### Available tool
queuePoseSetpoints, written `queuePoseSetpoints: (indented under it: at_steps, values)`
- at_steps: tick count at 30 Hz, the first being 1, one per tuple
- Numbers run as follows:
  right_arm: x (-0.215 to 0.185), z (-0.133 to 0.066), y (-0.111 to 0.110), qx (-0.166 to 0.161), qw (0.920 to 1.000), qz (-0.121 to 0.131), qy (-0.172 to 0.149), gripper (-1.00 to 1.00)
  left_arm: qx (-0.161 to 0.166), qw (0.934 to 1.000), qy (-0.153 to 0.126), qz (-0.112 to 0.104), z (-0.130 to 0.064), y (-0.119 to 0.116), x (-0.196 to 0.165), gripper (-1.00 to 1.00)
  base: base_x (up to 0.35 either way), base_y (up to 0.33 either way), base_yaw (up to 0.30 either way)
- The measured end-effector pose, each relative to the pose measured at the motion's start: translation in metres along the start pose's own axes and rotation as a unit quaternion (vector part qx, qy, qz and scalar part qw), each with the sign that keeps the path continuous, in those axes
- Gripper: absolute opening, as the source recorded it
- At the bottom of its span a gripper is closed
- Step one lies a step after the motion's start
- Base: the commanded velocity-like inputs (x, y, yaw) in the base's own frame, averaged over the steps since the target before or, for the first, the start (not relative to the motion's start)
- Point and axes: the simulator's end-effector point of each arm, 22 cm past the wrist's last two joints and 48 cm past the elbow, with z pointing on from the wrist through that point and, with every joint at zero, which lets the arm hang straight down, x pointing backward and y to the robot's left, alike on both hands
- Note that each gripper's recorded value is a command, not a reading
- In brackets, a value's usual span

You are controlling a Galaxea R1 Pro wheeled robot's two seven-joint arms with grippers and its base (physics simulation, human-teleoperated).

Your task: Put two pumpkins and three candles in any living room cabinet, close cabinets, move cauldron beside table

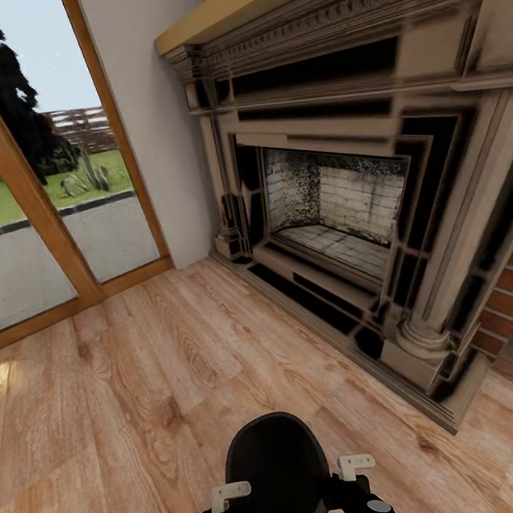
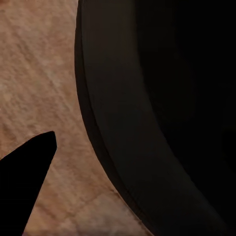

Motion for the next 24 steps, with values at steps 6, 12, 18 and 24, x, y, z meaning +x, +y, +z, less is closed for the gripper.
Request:
queuePoseSetpoints:
  at_steps: [6,12,18,24]
  values:
    - [0.0000,-0.0001,-0.0004,0.000,1.0000,0.000,0.000,-1.00,-0.003,1.0000,-0.002,0.000,0.0000,0.0023,-0.0017,-1.00,0.000,0.000,0.000]
    - [0.0001,0.0000,-0.0019,0.002,1.0000,0.000,0.000,-1.00,-0.004,1.0000,-0.002,-0.001,0.0000,0.0030,-0.0022,-1.00,0.000,0.000,0.000]
    - [0.0000,0.0000,-0.0021,0.002,1.0000,0.000,0.000,-1.00,-0.004,1.0000,-0.002,-0.002,0.0000,0.0032,-0.0023,-1.00,0.000,0.000,0.000]
    - [-0.0004,0.0000,-0.0016,0.000,1.0000,0.000,-0.001,-1.00,-0.005,1.0000,-0.002,-0.002,0.0001,0.0038,-0.0019,-1.00,0.000,0.000,0.000]
